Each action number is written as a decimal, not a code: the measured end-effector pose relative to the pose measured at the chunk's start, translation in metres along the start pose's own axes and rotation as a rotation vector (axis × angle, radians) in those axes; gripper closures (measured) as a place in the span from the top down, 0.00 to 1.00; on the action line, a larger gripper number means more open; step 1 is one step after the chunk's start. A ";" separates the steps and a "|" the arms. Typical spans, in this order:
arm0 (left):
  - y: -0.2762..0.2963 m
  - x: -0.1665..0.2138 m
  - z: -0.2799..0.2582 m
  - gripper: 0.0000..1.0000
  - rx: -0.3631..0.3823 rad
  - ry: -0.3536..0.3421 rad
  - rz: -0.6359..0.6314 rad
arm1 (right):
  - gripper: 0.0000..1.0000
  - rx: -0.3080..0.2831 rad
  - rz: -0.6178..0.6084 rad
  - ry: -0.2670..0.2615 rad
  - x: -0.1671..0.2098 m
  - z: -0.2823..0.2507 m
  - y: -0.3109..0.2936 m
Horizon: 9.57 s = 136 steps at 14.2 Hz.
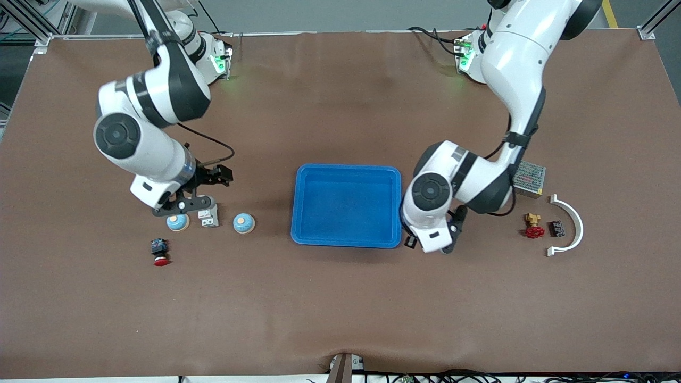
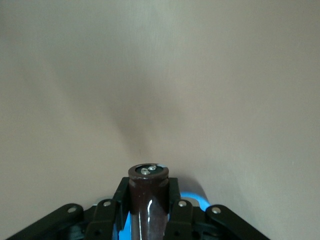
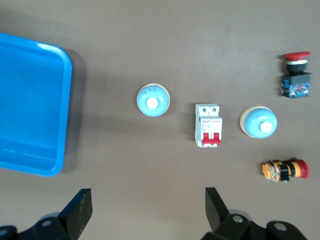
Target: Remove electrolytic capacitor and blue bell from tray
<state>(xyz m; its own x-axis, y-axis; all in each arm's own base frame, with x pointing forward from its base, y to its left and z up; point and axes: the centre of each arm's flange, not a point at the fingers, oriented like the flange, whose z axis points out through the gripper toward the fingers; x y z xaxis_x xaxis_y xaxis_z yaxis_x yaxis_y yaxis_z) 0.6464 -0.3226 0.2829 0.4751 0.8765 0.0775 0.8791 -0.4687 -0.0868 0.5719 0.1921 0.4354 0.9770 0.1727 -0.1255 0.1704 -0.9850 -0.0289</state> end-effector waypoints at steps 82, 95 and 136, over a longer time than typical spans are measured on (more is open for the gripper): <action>-0.323 0.204 0.108 0.34 -0.085 0.060 0.758 | 1.00 -0.027 0.169 0.134 -0.093 -0.210 0.208; -0.323 0.204 0.107 1.00 -0.075 0.078 0.797 | 1.00 -0.027 0.169 0.137 -0.093 -0.212 0.208; -0.320 0.204 0.115 1.00 -0.036 0.063 0.835 | 1.00 -0.028 0.163 0.138 -0.092 -0.212 0.205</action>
<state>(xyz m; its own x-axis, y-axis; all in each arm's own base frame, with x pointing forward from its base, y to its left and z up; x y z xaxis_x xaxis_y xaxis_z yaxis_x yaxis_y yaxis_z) 0.4573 0.0187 0.2122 0.9710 0.2322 0.0570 0.2372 -0.9654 -0.1081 0.5439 -0.0272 0.6513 0.9999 0.0107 0.0107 0.0106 -0.9999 0.0084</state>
